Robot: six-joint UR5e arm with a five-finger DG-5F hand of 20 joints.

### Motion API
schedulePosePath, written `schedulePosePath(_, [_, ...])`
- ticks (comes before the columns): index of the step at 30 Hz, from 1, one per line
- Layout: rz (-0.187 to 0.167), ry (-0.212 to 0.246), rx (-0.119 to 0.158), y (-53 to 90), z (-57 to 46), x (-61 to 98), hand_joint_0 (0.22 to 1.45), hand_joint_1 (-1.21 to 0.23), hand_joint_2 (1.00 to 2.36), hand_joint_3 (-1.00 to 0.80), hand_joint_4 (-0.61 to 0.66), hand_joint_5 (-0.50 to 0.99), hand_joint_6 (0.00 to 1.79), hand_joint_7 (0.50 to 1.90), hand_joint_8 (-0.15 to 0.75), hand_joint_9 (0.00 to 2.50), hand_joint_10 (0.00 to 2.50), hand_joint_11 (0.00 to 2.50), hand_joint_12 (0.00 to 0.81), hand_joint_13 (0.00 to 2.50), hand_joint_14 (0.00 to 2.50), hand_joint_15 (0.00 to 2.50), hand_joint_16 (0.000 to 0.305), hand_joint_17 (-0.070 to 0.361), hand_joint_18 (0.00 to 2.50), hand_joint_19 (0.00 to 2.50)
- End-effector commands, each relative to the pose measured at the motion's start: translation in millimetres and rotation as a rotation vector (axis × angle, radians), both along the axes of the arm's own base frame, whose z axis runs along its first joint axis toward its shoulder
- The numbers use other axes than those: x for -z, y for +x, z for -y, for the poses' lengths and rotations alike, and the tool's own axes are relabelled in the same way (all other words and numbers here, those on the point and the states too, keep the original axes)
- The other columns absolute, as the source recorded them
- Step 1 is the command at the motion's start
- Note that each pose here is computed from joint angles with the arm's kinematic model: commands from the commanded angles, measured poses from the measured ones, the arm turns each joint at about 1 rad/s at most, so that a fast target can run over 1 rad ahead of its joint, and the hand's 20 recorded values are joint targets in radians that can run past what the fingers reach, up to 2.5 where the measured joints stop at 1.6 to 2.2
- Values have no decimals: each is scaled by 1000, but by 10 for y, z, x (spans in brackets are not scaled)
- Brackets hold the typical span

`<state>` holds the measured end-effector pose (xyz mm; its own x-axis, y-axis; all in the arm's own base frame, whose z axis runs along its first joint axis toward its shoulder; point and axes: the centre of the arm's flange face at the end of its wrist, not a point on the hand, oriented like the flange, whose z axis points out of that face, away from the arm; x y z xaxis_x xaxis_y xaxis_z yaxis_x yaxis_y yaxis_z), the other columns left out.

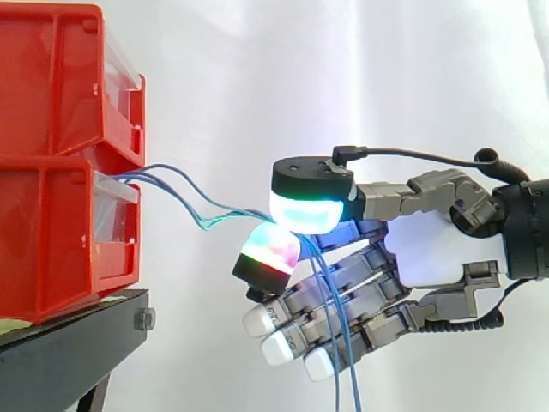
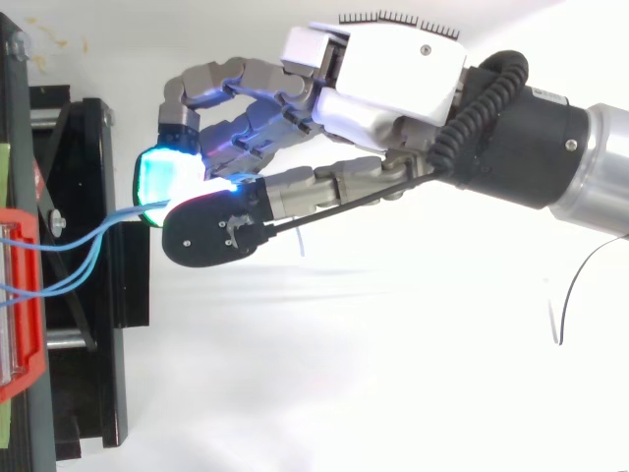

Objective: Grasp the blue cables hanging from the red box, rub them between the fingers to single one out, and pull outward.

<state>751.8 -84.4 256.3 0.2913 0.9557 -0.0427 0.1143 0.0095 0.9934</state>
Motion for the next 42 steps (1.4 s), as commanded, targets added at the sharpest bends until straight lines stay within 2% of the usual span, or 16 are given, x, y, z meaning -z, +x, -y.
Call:
schedulePosePath(1, [-1,0,0,-1,1,5,689,-825,1014,-200,260,-121,502,1147,232,760,11,390,325,692,12,340,43,98,586,490])
schedulePosePath(13, [2,0,-2,3,-11,-14,706,-834,1015,-183,260,-122,502,1138,228,745,11,387,324,686,14,338,43,96,578,486])
schedulePosePath(19, [2,0,0,0,1,-8,676,-776,1015,-222,271,-116,502,1161,233,754,9,395,326,696,12,337,42,95,580,490])
schedulePosePath(23, [0,0,0,3,1,-2,615,-713,1012,-334,283,-106,501,1189,239,779,9,401,328,708,13,346,42,96,584,501])
schedulePosePath(30, [0,3,-2,-2,-10,-6,560,-616,1004,-426,296,-99,501,1205,256,817,9,402,337,733,12,350,45,100,602,511])
schedulePosePath(36, [-46,22,0,-69,6,15,553,-592,1004,-431,302,-97,501,1205,259,839,9,406,340,751,13,359,46,103,620,519])
schedulePosePath(42, [-52,23,1,-77,17,20,599,-611,1010,-357,288,-96,501,1212,256,840,9,402,333,762,14,362,44,100,618,524])
